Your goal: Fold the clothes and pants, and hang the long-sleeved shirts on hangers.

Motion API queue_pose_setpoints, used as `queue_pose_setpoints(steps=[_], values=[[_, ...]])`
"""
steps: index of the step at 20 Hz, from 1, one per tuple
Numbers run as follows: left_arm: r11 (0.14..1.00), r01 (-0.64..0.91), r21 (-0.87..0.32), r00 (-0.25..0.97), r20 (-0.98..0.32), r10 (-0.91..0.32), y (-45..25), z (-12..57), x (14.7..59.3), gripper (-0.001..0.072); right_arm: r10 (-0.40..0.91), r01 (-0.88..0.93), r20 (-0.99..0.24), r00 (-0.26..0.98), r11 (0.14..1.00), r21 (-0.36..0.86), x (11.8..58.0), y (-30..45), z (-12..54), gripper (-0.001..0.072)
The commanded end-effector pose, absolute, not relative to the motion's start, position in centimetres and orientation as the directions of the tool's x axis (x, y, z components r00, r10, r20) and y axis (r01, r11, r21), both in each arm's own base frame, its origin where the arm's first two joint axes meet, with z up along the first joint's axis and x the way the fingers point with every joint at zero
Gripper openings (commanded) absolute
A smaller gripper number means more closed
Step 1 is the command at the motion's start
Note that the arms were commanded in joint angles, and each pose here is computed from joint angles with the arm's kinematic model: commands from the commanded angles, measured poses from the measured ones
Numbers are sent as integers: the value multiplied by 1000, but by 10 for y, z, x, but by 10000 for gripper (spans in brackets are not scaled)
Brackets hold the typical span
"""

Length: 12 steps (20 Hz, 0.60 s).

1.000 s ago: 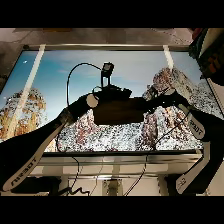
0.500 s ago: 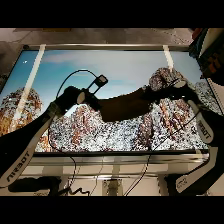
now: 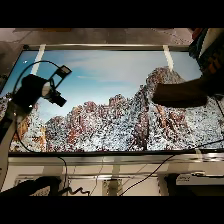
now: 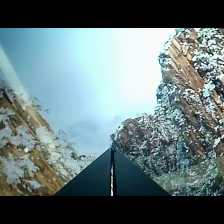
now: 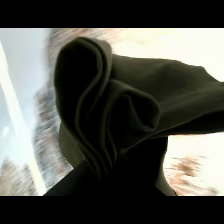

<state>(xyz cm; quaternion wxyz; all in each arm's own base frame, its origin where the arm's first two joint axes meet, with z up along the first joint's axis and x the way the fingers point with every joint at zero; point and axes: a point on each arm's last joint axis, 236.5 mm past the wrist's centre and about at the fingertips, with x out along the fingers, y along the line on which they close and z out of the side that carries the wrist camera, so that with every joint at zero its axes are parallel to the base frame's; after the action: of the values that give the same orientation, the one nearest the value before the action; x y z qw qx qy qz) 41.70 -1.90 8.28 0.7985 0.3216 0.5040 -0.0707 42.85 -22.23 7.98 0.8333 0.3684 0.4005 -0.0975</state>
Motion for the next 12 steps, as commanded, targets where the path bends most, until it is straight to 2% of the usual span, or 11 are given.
queue_pose_setpoints(steps=[1,5,8,10,11,12], values=[[806,365,466,518,-821,239,4,113,405,13,-76,771,-859,506,487,411,311,-325,65,12],[823,352,447,530,-819,219,0,118,403,14,-160,934,-922,353,125,336,209,-367,36,11],[852,317,417,529,-823,207,-3,117,402,14,-210,963,-949,235,-80,256,156,-370,14,11],[855,312,415,529,-823,207,-3,117,402,14,-186,959,-960,208,-156,238,143,-364,-1,20],[854,312,415,529,-823,207,-3,117,402,14,-172,955,-964,202,-185,233,140,-361,-7,108],[854,312,415,529,-823,207,-3,117,402,14,-165,952,-967,194,-206,227,138,-358,-10,352]])
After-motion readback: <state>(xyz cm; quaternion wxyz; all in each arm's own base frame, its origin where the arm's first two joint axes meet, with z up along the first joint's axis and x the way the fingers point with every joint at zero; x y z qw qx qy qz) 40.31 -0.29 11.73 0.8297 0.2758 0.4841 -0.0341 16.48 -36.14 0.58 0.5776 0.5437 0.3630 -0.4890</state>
